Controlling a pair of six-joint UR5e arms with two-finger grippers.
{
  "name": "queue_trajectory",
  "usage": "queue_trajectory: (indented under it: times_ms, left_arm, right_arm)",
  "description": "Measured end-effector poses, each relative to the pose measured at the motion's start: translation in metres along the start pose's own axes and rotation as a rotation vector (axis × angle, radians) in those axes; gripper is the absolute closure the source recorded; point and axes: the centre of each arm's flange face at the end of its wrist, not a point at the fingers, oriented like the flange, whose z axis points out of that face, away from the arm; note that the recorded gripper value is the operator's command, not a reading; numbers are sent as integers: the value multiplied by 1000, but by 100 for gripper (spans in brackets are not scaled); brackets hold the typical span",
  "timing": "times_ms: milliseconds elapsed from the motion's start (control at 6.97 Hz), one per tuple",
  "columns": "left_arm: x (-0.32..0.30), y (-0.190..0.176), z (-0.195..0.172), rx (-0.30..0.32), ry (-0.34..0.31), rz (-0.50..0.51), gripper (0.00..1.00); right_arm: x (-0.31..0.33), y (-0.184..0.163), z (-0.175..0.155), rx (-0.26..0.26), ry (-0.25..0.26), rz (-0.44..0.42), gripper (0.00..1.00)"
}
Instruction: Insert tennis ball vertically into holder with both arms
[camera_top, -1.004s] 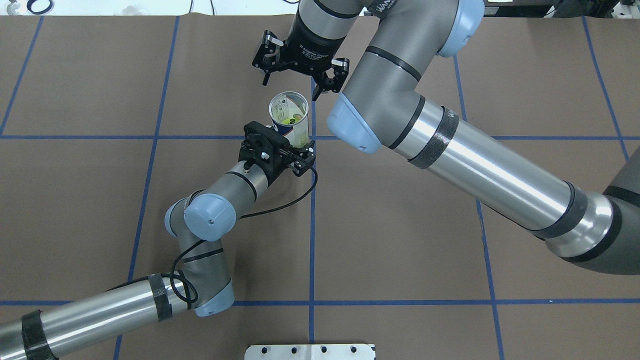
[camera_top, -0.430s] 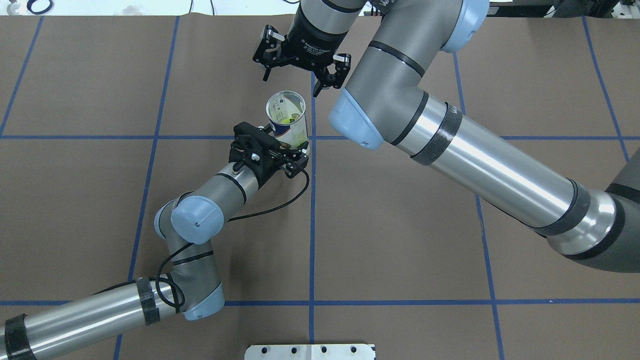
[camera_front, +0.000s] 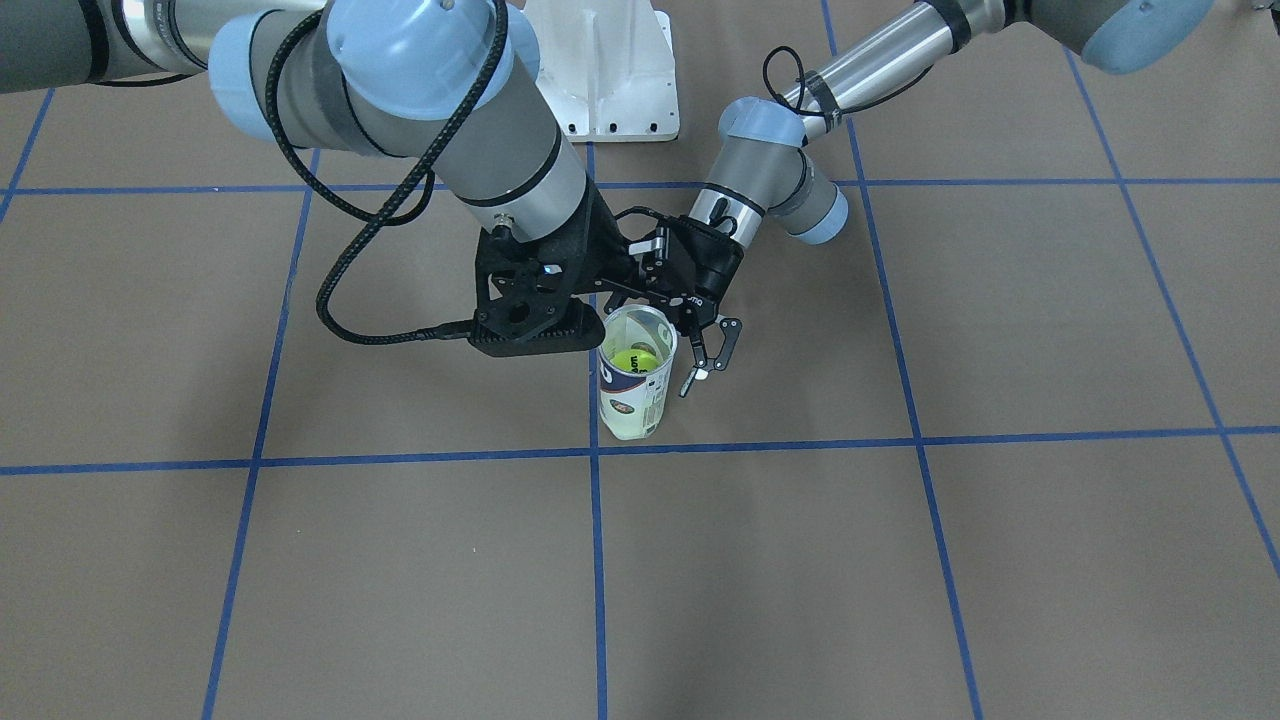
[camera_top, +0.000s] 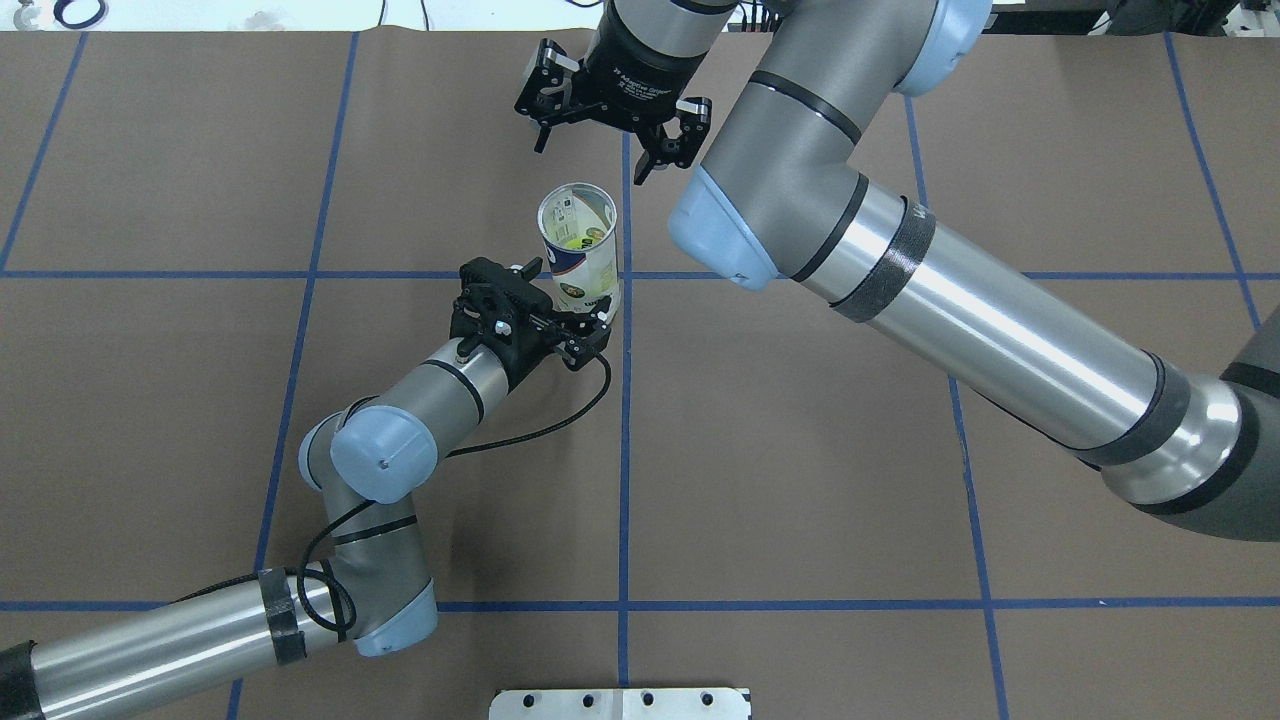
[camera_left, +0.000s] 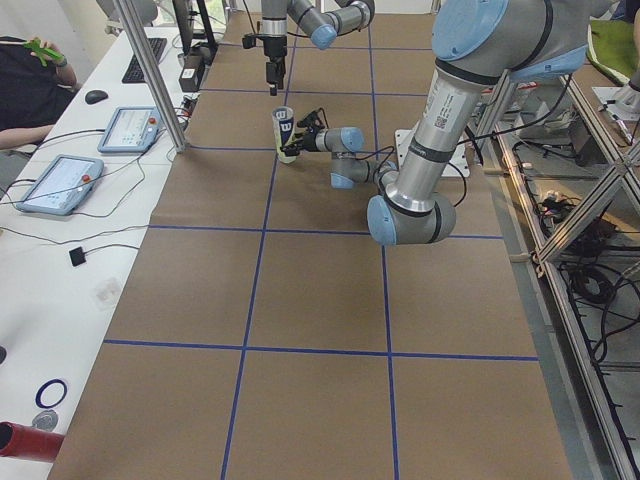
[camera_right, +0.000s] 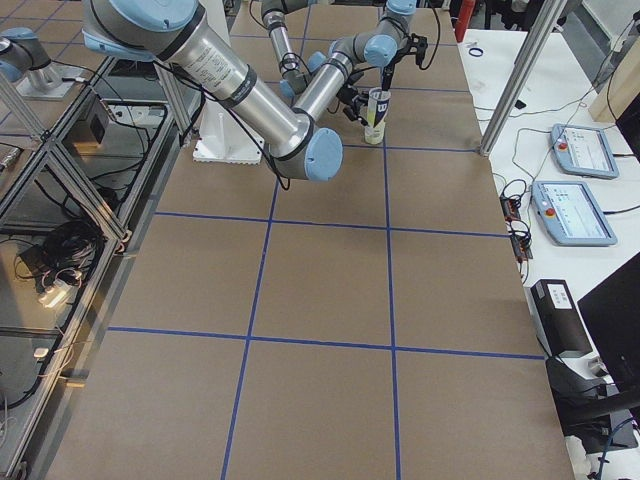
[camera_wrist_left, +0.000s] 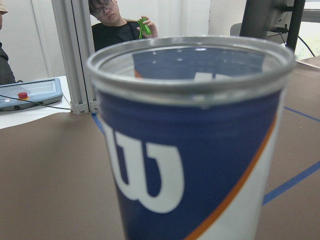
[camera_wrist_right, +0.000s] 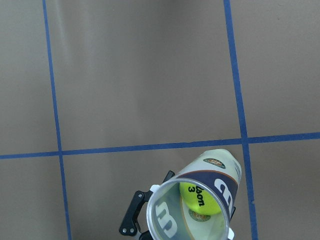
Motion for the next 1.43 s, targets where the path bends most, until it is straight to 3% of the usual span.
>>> queue_trajectory:
  times_ms: [287, 860, 1004, 1147, 1434]
  left_arm:
    - [11, 14, -19, -14, 31, -9, 1]
    - [13, 28, -101, -42, 123, -29, 1]
    - [12, 13, -121, -84, 152, -19, 1]
    - [1, -12, -138, -168, 163, 10, 1]
    - [-67, -67, -142, -285, 83, 27, 1]
  right_arm:
    - [3, -4, -3, 6, 0, 2, 0]
    - [15, -24, -25, 6, -11, 20, 0]
    - [33, -38, -35, 2, -10, 16, 0]
    - [64, -57, -40, 6, 6, -10, 0]
    - [157, -102, -51, 33, 72, -110, 0]
